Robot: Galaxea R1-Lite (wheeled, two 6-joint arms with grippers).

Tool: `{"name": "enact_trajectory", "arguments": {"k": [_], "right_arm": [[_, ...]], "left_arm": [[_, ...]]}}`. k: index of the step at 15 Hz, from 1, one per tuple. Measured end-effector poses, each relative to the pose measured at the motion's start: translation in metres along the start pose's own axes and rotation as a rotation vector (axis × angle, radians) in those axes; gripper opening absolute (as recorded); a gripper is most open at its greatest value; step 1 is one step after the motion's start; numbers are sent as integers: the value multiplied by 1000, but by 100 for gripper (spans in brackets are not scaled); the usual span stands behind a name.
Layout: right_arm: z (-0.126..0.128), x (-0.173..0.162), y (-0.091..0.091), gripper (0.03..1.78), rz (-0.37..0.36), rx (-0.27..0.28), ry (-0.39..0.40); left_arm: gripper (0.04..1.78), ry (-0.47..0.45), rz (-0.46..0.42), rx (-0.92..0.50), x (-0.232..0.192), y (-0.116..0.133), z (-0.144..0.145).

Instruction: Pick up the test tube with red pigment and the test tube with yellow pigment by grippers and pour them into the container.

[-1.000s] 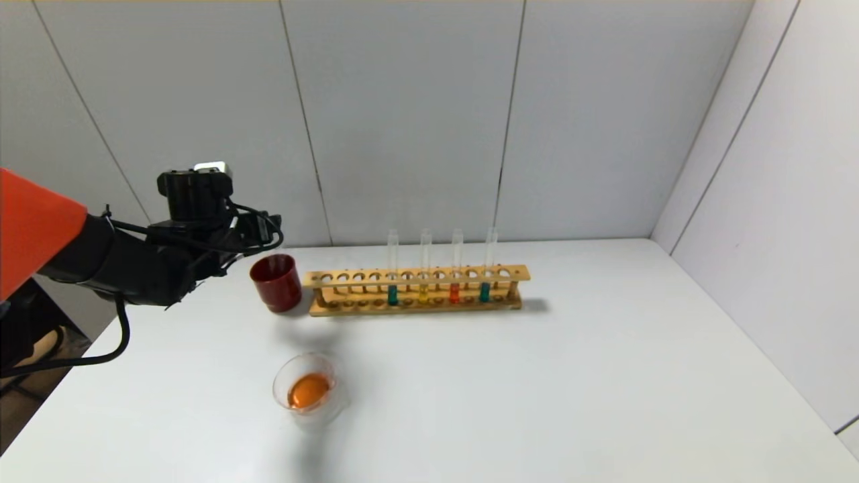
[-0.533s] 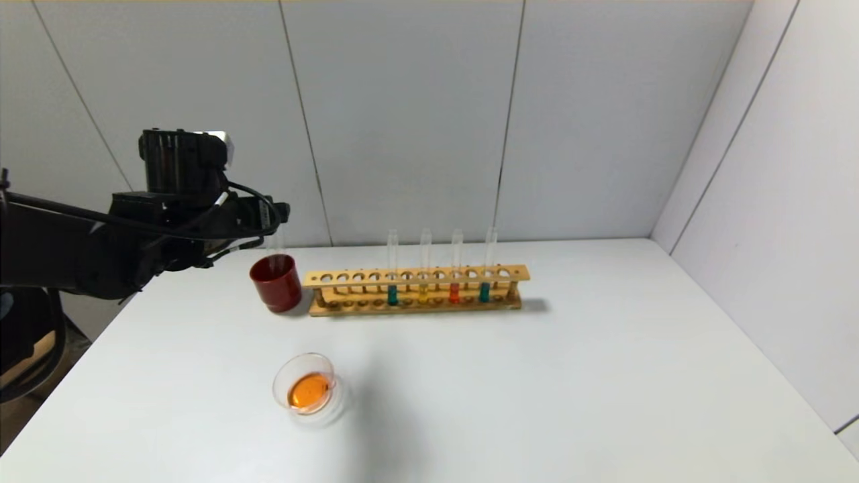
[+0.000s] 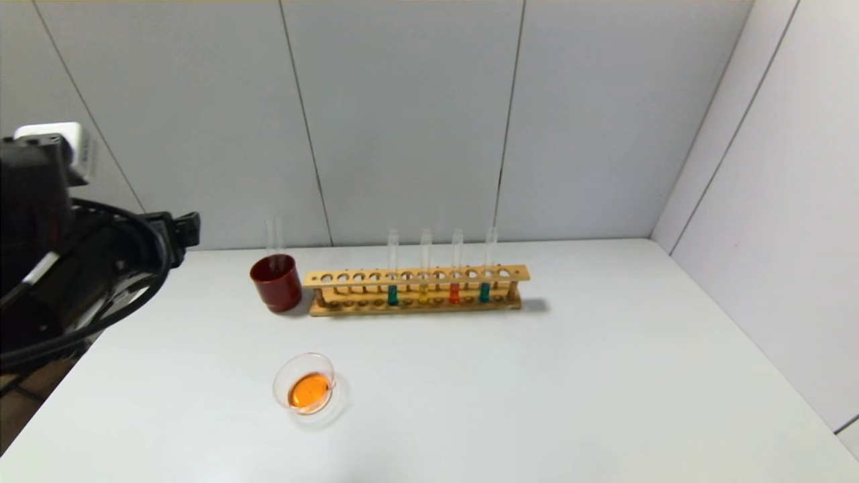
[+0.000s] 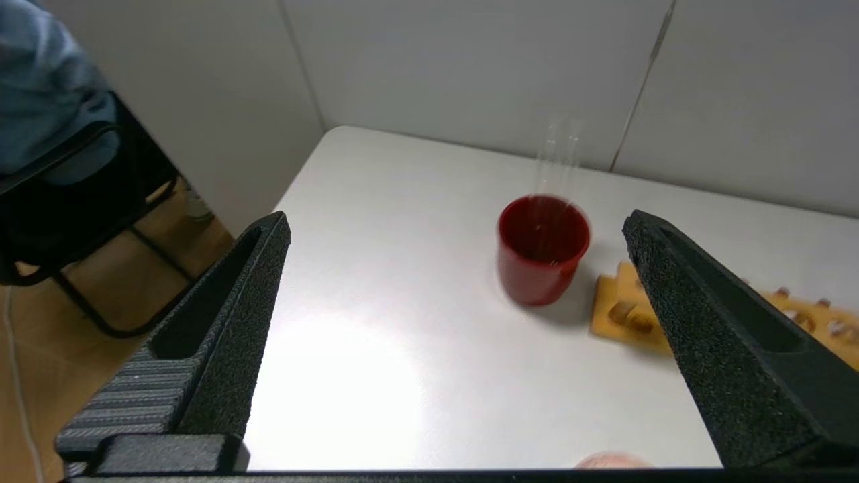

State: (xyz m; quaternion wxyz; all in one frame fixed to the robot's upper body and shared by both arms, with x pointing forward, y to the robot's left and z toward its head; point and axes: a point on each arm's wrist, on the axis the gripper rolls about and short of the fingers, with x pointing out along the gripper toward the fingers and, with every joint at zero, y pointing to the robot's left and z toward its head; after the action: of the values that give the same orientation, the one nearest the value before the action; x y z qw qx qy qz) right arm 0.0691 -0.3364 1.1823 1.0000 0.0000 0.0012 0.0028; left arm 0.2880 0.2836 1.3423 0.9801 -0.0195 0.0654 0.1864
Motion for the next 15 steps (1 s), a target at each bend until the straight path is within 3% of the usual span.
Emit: {"name": "enact_trajectory", "arguments": {"k": [5, 9, 13, 15], "right_arm": [[0, 0, 0, 175, 0, 0, 0], [0, 0, 0, 175, 0, 0, 0], [0, 0, 0, 175, 0, 0, 0], [0, 0, 0, 175, 0, 0, 0]], "left_arm": [[175, -89, 88, -60, -75, 76, -30], [175, -179, 164, -110, -123, 118, -68], [175, -320, 106, -137, -152, 131, -104], [175, -391, 21, -86, -157, 132, -120]]}}
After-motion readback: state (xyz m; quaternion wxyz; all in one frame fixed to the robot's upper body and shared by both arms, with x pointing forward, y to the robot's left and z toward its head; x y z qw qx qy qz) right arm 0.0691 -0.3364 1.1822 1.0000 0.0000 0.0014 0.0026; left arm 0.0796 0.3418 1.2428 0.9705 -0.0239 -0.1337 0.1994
